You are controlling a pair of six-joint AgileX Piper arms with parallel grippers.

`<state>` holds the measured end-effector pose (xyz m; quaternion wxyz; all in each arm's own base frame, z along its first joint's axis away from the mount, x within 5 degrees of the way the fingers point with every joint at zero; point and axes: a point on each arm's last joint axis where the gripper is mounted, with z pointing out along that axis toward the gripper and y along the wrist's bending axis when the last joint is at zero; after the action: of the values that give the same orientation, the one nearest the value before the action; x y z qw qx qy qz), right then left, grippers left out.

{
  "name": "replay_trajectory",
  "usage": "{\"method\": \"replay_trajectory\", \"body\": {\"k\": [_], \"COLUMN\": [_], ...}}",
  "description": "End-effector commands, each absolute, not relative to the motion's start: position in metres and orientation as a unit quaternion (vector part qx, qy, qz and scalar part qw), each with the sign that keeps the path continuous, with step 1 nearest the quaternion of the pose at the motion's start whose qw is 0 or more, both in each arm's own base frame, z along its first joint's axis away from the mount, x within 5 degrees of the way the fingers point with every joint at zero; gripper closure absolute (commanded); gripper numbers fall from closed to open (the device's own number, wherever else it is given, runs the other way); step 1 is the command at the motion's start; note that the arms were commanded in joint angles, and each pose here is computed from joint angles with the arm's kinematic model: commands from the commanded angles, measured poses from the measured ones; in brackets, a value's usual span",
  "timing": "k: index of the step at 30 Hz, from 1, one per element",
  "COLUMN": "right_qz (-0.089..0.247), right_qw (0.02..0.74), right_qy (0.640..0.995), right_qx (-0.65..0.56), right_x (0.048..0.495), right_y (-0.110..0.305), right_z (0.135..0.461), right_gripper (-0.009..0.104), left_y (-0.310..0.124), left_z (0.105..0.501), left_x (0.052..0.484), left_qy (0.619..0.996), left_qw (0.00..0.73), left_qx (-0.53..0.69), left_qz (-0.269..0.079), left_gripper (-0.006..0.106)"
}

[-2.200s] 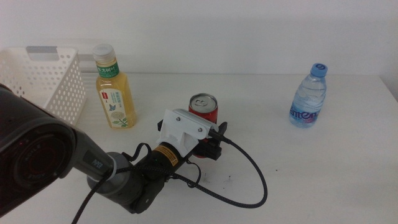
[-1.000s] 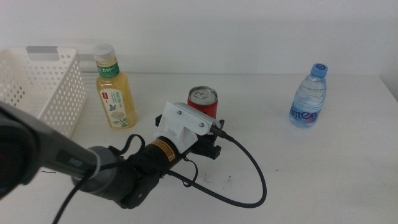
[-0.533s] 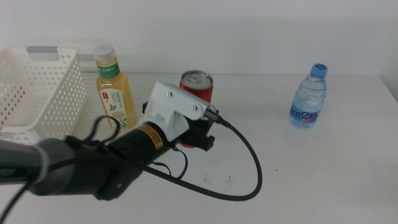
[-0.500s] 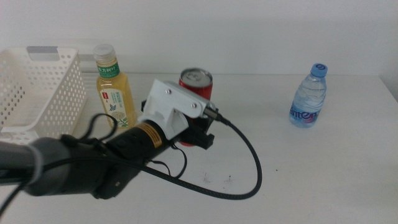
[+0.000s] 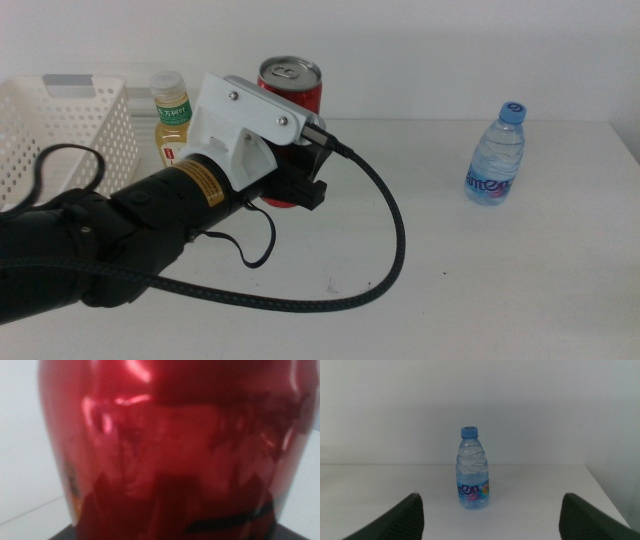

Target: Use arms to grab the bottles and put them into the dustbin to the left of the table.

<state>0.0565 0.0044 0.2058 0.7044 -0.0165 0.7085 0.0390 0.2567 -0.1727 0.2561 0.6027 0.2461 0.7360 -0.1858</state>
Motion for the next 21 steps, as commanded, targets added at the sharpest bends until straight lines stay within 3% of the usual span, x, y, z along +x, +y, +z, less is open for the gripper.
{"method": "replay_trajectory", "body": {"k": [1,6,21], "right_qz": [0.036,0.036,0.036], "right_qw": [0.707,0.707,0.707], "right_qy": [0.706,0.706,0.706], "right_qx": [-0.02,-0.02,-0.02], "right_x": [0.056,0.056,0.056], "right_y": [0.004,0.004,0.004], "right_z": [0.206,0.206,0.206], "right_gripper": [0.002,0.002,0.002], "left_y": [-0.169,-0.166,-0.147], "left_z": [0.27,0.272,0.3], "left_x": [0.254,0.252,0.273], "left_qy": [0.725,0.746,0.846], "left_qw": [0.62,0.6,0.481], "left_qx": [0.225,0.215,0.185], "left_qz": [-0.196,-0.193,-0.137], "left_gripper": [0.092,0.092,0.092]}}
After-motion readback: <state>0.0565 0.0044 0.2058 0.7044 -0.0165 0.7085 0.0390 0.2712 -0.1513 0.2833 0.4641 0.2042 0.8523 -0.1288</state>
